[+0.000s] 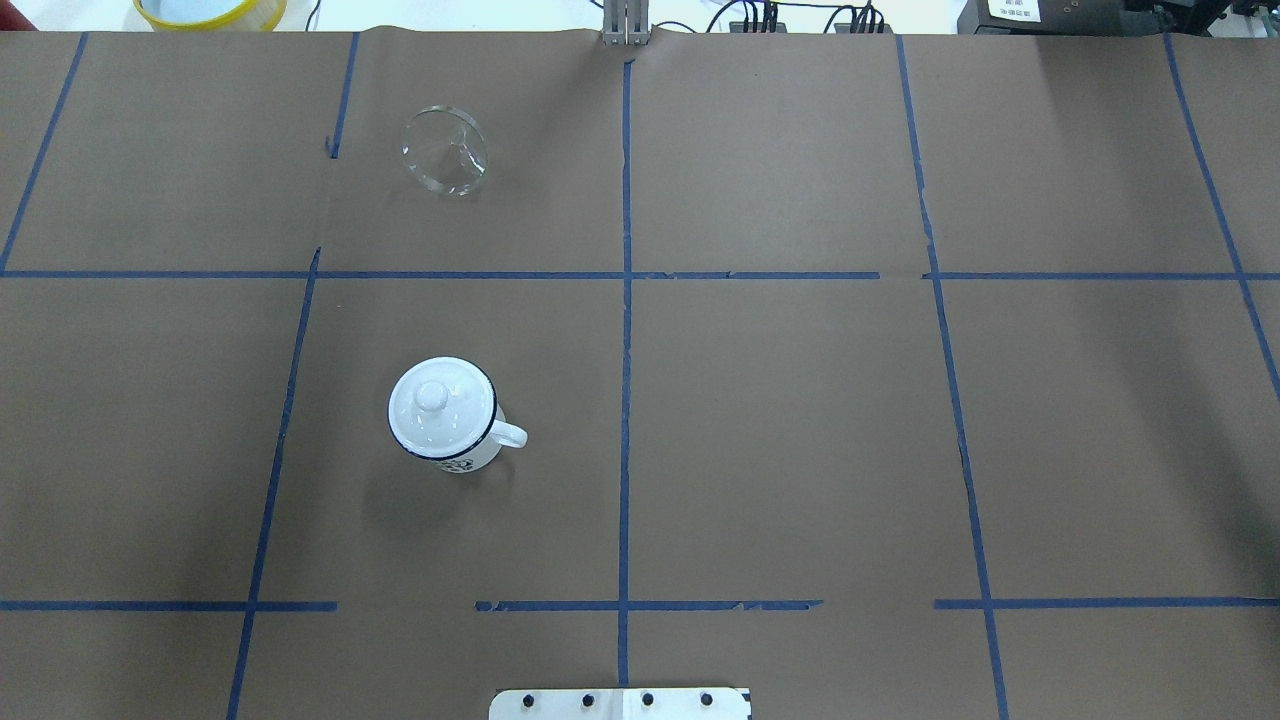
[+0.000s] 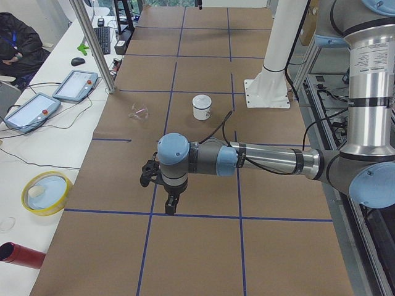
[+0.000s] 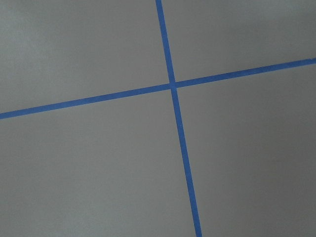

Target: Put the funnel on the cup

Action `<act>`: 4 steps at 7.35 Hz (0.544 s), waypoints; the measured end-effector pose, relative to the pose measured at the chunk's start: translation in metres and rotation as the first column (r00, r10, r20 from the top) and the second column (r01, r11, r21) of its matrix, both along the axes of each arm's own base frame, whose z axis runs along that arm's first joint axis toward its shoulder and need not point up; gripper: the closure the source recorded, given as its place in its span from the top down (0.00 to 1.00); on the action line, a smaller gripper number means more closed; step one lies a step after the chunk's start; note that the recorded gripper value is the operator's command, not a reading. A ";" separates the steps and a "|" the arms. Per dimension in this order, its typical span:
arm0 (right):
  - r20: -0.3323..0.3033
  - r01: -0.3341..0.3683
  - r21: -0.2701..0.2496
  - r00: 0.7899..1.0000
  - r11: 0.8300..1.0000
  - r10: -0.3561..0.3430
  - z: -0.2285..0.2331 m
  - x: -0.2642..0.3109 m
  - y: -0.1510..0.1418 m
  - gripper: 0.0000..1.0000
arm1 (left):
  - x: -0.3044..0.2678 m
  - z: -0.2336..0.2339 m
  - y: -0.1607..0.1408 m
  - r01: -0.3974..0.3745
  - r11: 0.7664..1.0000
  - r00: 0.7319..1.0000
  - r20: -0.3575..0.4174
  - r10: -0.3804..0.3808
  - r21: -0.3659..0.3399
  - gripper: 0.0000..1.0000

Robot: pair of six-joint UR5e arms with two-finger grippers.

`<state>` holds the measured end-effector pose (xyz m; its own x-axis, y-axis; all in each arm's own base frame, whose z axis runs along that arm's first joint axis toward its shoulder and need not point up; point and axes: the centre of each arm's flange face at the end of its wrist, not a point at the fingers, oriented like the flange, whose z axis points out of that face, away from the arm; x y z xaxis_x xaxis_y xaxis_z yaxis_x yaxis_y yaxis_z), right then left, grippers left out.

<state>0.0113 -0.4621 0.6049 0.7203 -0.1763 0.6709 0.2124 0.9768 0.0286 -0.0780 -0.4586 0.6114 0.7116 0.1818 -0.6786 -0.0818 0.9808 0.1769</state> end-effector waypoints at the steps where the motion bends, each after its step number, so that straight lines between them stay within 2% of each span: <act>1: 0.000 0.000 0.000 1.000 1.000 0.000 0.000 0.000 0.000 1.00 | 0.000 0.000 0.000 -0.001 1.000 1.000 0.000 0.001 0.001 1.00; 4: 0.000 0.000 0.000 1.000 1.000 0.000 0.000 0.000 0.000 1.00 | 0.001 -0.001 0.002 -0.003 1.000 1.000 0.001 0.003 0.002 1.00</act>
